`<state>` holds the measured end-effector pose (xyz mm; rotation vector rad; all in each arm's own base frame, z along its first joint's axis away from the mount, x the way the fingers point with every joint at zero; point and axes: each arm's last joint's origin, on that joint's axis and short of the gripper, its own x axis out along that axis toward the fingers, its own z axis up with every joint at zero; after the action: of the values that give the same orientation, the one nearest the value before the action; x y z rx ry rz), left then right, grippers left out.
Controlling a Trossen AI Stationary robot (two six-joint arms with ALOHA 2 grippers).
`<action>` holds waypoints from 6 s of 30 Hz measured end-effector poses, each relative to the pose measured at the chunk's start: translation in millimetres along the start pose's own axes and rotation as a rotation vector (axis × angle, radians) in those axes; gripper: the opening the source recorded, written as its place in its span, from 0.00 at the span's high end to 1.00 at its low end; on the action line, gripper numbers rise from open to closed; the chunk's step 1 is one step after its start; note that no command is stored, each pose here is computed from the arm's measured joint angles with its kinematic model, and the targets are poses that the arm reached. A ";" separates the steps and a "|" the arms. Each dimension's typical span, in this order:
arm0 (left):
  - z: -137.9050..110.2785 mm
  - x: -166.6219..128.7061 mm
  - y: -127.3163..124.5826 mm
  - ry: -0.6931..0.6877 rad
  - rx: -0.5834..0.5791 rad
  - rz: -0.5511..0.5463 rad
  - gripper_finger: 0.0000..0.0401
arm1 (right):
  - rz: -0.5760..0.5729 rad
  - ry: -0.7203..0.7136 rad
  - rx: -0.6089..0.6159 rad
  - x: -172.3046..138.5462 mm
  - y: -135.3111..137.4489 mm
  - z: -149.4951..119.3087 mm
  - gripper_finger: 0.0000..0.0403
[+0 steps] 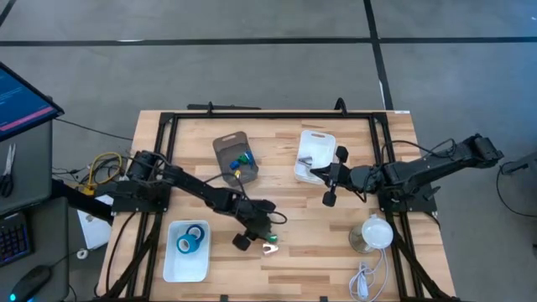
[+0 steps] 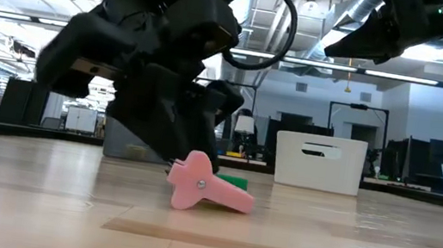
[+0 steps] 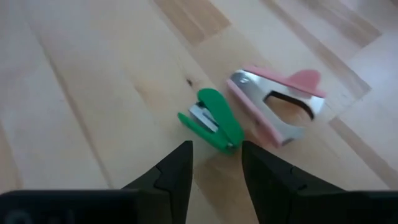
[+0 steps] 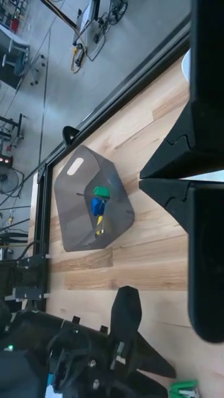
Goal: Pick and place Stapler, Stapler remover, tape
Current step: Put the green stapler into the black bin, then put the pink stapler remover into the top white bin
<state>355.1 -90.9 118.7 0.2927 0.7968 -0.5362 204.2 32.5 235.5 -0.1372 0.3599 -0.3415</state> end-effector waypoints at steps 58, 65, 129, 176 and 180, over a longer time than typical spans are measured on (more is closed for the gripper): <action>-1.6 14.7 7.8 -0.079 -0.520 0.062 0.75 | -0.008 -0.005 0.053 -0.1 -0.3 0.5 1.00; -1.3 14.8 7.7 -0.081 -0.519 0.063 0.96 | -0.007 -0.005 0.052 -0.1 -0.3 0.5 1.00; -90.9 -158.7 63.5 0.088 -0.717 0.821 1.00 | -0.038 0.004 0.029 -0.1 -1.1 -0.7 1.00; 10.6 -126.3 -31.8 -0.268 -0.448 0.599 1.00 | -0.037 0.004 0.020 -0.2 -1.0 -0.5 1.00; 22.8 -117.0 -39.6 -0.263 -0.466 0.581 1.00 | -0.037 0.006 0.018 -0.1 -1.0 -0.9 1.00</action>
<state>279.2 -93.7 218.8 0.0118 0.5244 0.1608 203.5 31.6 234.9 -0.1251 0.3608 -0.3819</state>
